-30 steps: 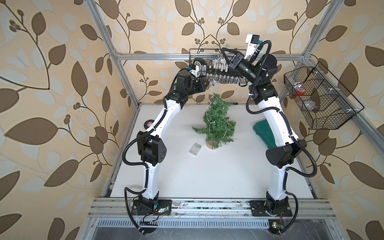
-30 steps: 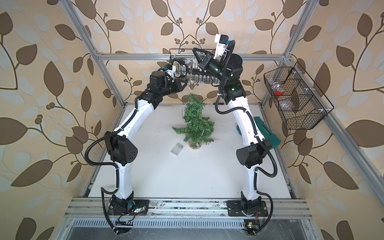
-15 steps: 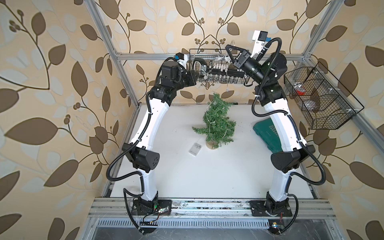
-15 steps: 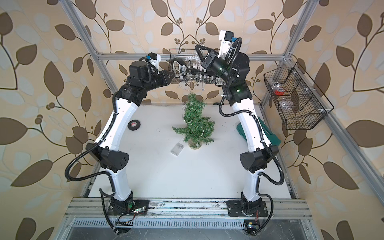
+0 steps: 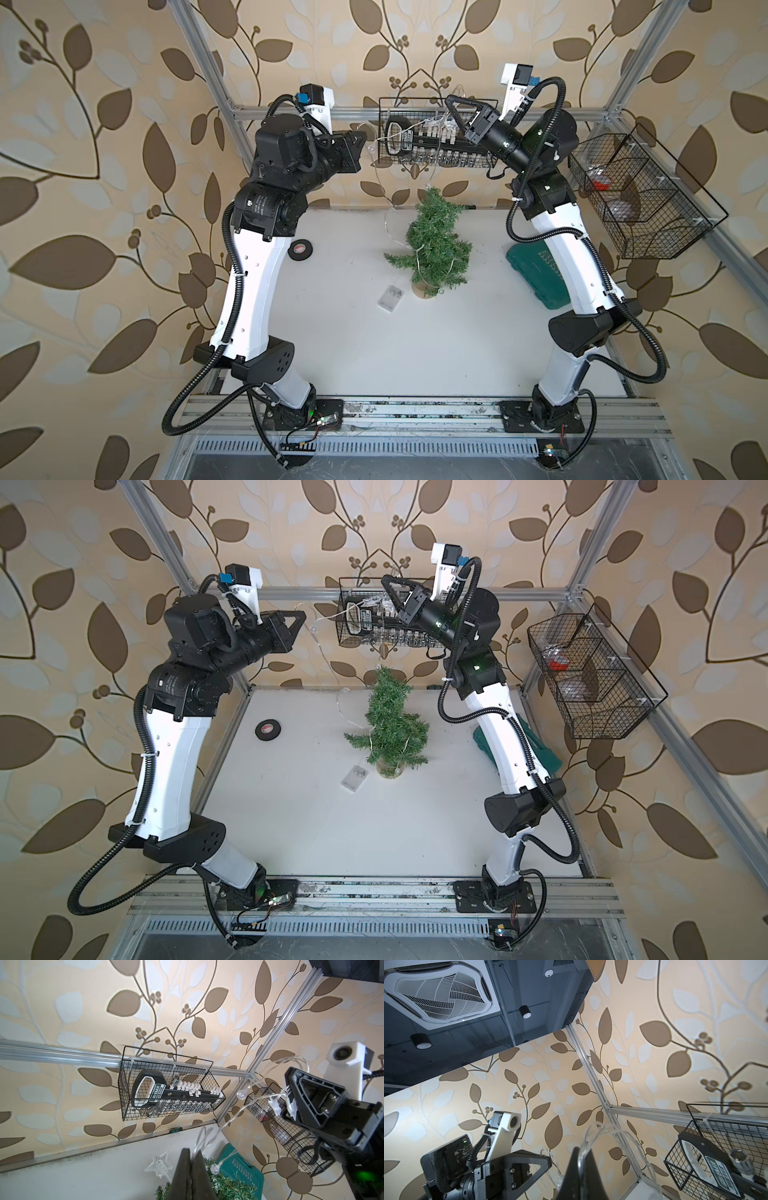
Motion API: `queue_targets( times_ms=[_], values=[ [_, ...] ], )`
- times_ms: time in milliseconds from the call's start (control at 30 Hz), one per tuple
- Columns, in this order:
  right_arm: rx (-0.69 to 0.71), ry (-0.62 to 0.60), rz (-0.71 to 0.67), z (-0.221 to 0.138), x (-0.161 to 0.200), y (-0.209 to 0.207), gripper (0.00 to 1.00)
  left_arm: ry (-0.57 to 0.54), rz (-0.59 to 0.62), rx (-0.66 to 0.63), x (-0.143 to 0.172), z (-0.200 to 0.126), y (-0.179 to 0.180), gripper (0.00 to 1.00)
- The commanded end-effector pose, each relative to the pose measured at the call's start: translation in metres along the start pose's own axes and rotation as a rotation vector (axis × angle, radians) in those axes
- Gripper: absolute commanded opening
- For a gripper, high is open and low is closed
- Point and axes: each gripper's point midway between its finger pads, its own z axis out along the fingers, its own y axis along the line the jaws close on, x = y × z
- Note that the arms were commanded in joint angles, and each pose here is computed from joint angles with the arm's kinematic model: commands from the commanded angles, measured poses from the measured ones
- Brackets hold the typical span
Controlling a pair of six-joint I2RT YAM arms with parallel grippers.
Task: Remove string lights from the small christmas tree
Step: Remove the light string from the Christmas tree.
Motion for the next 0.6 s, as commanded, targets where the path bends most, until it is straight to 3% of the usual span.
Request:
queue_targets(
  times_ms=[0, 133, 333, 567],
  values=[
    [-0.033, -0.027, -0.035, -0.007, -0.013, 0.022, 0.0, 0.005, 0.0, 0.008, -0.005, -0.011, -0.005, 0.0],
    [-0.068, 0.012, -0.011, -0.007, -0.008, 0.036, 0.0, 0.05, -0.071, 0.036, 0.007, -0.036, -0.016, 0.0],
    [-0.091, 0.196, 0.033, -0.021, 0.026, 0.065, 0.0, 0.217, -0.267, 0.174, 0.069, -0.066, -0.04, 0.0],
    [0.01, 0.253, -0.077, -0.075, 0.039, 0.081, 0.0, 0.304, -0.28, 0.171, 0.097, -0.093, -0.047, 0.0]
  ],
)
